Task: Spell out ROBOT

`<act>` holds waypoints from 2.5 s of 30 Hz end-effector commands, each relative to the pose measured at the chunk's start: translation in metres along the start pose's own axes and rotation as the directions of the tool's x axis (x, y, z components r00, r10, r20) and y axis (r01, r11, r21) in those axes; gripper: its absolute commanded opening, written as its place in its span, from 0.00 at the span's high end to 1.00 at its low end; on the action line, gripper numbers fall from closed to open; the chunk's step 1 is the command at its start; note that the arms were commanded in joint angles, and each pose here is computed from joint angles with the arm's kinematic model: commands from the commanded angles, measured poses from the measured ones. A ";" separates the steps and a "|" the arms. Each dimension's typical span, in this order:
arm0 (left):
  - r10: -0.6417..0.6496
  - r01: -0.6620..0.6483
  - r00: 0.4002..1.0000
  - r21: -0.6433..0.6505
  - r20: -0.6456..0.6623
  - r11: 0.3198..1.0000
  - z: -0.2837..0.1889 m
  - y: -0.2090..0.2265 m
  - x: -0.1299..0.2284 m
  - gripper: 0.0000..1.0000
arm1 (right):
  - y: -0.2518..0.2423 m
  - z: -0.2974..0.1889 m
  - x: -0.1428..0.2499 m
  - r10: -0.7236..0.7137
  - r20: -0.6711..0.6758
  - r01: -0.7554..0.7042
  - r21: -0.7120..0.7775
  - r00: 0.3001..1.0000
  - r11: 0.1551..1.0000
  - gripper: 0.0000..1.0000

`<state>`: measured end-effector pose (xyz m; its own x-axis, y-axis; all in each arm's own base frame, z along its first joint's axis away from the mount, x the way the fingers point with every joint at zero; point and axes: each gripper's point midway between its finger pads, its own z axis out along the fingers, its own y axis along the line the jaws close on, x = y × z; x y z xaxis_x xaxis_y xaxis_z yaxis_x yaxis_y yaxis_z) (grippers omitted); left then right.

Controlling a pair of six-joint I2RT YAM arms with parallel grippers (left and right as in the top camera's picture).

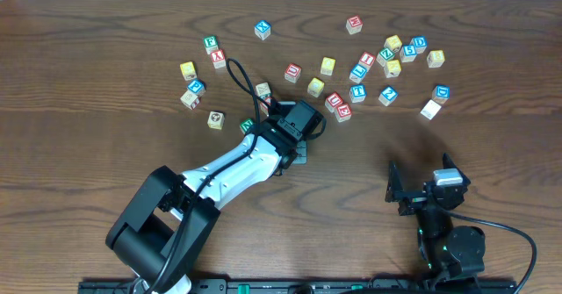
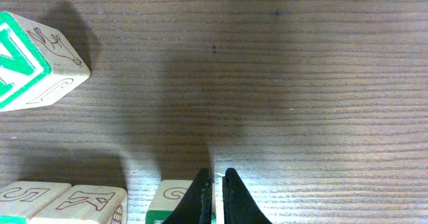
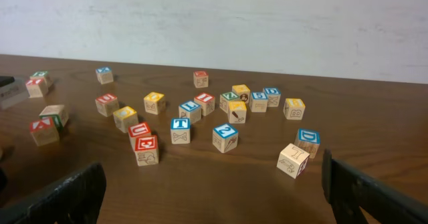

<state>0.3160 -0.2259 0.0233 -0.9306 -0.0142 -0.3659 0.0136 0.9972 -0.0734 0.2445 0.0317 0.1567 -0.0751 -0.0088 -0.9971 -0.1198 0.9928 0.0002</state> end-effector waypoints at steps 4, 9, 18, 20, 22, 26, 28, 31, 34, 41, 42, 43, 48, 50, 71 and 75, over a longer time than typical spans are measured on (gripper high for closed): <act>-0.016 0.016 1.000 0.008 0.005 1.000 -0.001 -0.002 -0.006 0.92 | -0.001 0.000 0.000 -0.011 0.000 0.011 0.003 1.000 1.000 0.01; -0.022 0.021 0.999 0.031 0.033 0.999 -0.002 -0.008 -0.013 0.92 | -0.001 0.000 0.000 -0.011 0.000 0.011 0.003 1.000 1.000 0.01; 0.016 -0.017 1.000 0.107 0.014 0.994 -0.003 -0.022 -0.012 0.93 | -0.001 0.000 0.000 -0.011 0.000 0.011 0.003 1.000 1.000 0.01; 0.019 -0.019 1.000 0.102 -0.002 0.995 -0.002 -0.021 -0.008 0.92 | -0.001 0.000 0.000 -0.011 0.000 0.011 0.003 1.000 1.000 0.01; 0.022 -0.021 1.000 0.092 -0.018 0.996 -0.002 -0.018 -0.004 0.93 | -0.001 0.000 0.000 -0.011 0.001 0.011 0.003 1.000 1.000 0.01; 0.028 -0.023 0.998 0.094 -0.052 0.995 -0.002 -0.017 0.004 0.92 | -0.001 0.000 0.000 -0.011 0.000 0.011 0.003 1.000 1.000 0.01; 0.029 -0.024 0.998 0.089 -0.057 0.996 -0.002 -0.016 0.005 0.92 | -0.001 0.000 0.000 -0.011 0.000 0.011 0.003 1.000 1.000 0.01; 0.029 -0.024 0.998 0.087 -0.059 0.996 -0.002 -0.015 0.005 0.92 | -0.001 0.000 0.000 -0.011 0.000 0.011 0.003 1.000 1.000 0.01; 0.029 -0.024 0.998 0.087 -0.059 0.996 -0.002 -0.015 0.005 0.93 | -0.001 0.000 0.000 -0.011 0.000 0.011 0.003 1.000 1.000 0.01; 0.033 -0.028 0.996 0.060 -0.080 0.998 -0.002 -0.009 0.011 0.93 | -0.001 0.000 0.000 -0.011 0.000 0.011 0.003 1.000 1.000 0.01; 0.033 -0.029 0.997 0.045 -0.076 0.999 -0.002 -0.006 0.010 0.93 | -0.001 0.000 0.000 -0.011 0.000 0.011 0.003 1.000 1.000 0.01; 0.033 -0.031 0.997 0.029 -0.072 0.999 -0.002 -0.003 0.010 0.92 | -0.001 0.000 0.000 -0.011 0.000 0.011 0.003 1.000 1.000 0.01; 0.025 -0.026 0.998 -0.016 -0.064 1.000 -0.002 0.005 0.010 0.93 | -0.001 0.000 0.000 -0.011 0.000 0.011 0.003 1.000 1.000 0.01; 0.024 -0.025 0.998 -0.015 -0.062 1.000 -0.002 0.005 0.009 0.93 | -0.001 0.000 0.000 -0.011 0.000 0.011 0.003 1.000 1.000 0.01; -0.027 0.026 0.998 -0.019 -0.057 0.999 -0.002 0.005 0.008 0.92 | -0.001 0.000 0.000 -0.011 0.000 0.011 0.003 1.000 1.000 0.01; -0.037 0.035 0.997 -0.027 -0.065 0.999 -0.002 0.007 0.010 0.92 | -0.001 0.000 0.000 -0.011 0.000 0.011 0.003 1.000 1.000 0.01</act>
<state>0.2987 -0.2211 0.0170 -0.9578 -0.0177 -0.2868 0.0015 0.9978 -0.0667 0.2445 0.0317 0.1567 -0.0751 -0.0088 -0.9971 -0.1198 0.9928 0.0002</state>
